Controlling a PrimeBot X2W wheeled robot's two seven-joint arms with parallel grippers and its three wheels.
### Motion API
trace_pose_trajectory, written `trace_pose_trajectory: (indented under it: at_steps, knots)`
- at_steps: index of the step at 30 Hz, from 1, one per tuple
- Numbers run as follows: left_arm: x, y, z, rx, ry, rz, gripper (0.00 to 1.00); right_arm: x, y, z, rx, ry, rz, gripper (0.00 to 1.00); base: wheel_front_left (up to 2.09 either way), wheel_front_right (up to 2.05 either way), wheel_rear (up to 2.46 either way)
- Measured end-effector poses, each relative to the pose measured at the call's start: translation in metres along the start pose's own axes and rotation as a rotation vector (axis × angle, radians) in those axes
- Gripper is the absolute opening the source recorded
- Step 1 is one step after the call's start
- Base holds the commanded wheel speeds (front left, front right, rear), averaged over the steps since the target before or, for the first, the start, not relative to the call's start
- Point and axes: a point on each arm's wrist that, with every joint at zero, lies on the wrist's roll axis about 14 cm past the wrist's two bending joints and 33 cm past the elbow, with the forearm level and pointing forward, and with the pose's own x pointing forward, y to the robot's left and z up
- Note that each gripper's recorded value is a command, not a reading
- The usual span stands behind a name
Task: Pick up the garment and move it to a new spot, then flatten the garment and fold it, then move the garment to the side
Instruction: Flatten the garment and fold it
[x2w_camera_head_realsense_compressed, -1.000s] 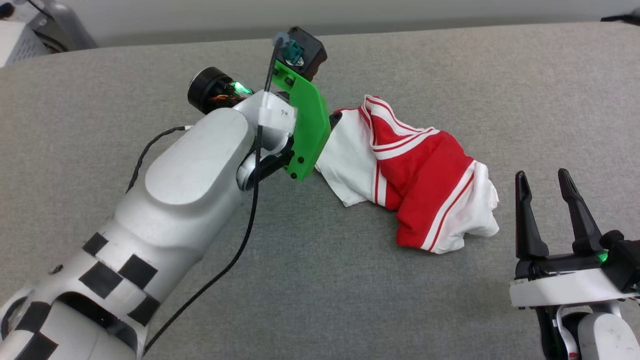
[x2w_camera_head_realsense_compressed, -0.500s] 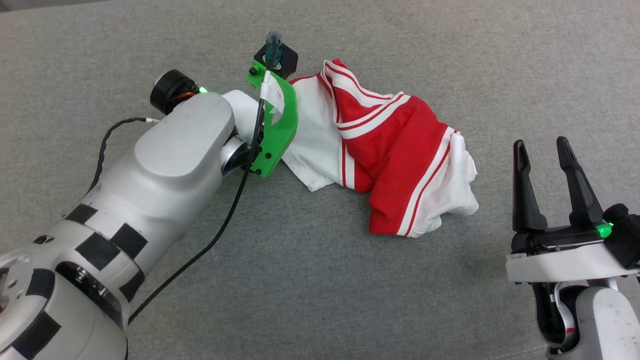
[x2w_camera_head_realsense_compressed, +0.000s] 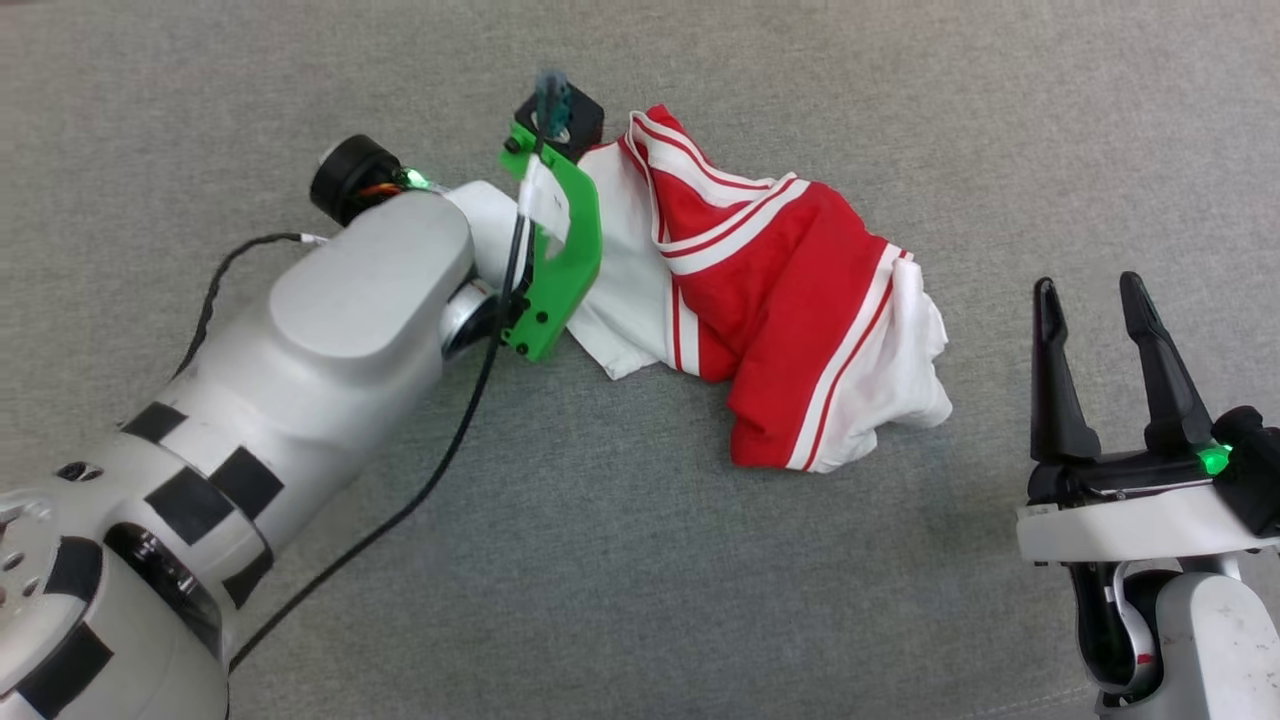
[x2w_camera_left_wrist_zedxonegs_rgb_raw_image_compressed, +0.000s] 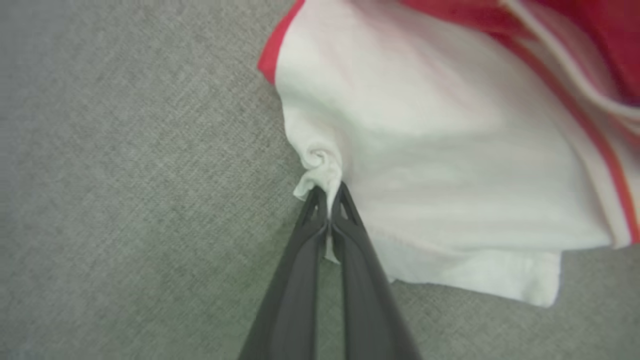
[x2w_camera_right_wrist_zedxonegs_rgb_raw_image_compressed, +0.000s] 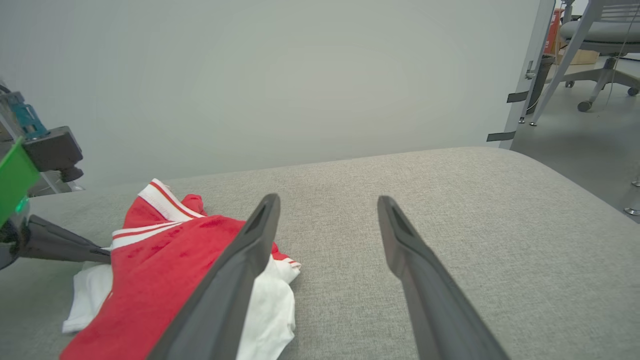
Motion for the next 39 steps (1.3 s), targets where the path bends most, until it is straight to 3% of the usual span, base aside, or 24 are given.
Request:
trace_pose_trajectory:
  at_steps: [6,11,20,30,34,35,36,37,39]
  knots:
    - [-0.029,-0.010,0.014,0.014,-0.173,-0.016,0.00,-0.005,0.003,0.010,0.004,-0.024,0.009,1.00,0.00,0.00,0.00]
    - [-0.075,0.012,0.013,-0.014,-0.275,0.039,0.00,-0.012,0.008,0.016,0.012,-0.036,0.021,1.00,0.00,0.00,0.00]
    - [-0.139,0.074,-0.065,-0.207,-0.234,0.244,0.00,-0.007,0.031,0.023,0.034,-0.066,0.087,1.00,0.00,0.00,0.00]
    - [-0.119,0.089,-0.165,-0.443,-0.052,0.325,0.00,-0.005,0.029,0.014,0.027,-0.041,0.083,1.00,0.00,0.00,0.00]
    - [-0.110,0.094,-0.173,-0.489,-0.060,0.341,0.00,-0.007,0.024,0.013,0.020,-0.035,0.068,1.00,0.00,0.00,0.00]
    - [-0.110,0.095,-0.171,-0.502,-0.079,0.344,0.24,-0.007,0.023,0.013,0.016,-0.036,0.067,1.00,0.00,0.00,0.00]
    - [-0.109,0.094,-0.168,-0.518,-0.107,0.346,0.79,-0.007,0.023,0.015,0.012,-0.040,0.067,1.00,0.00,0.00,0.00]
    - [-0.109,0.094,-0.165,-0.517,-0.141,0.354,1.00,-0.008,0.024,0.017,0.008,-0.045,0.069,1.00,0.00,0.00,0.00]
    - [-0.113,0.096,-0.153,-0.505,-0.245,0.385,1.00,-0.009,0.026,0.024,0.004,-0.065,0.075,1.00,0.00,0.00,0.00]
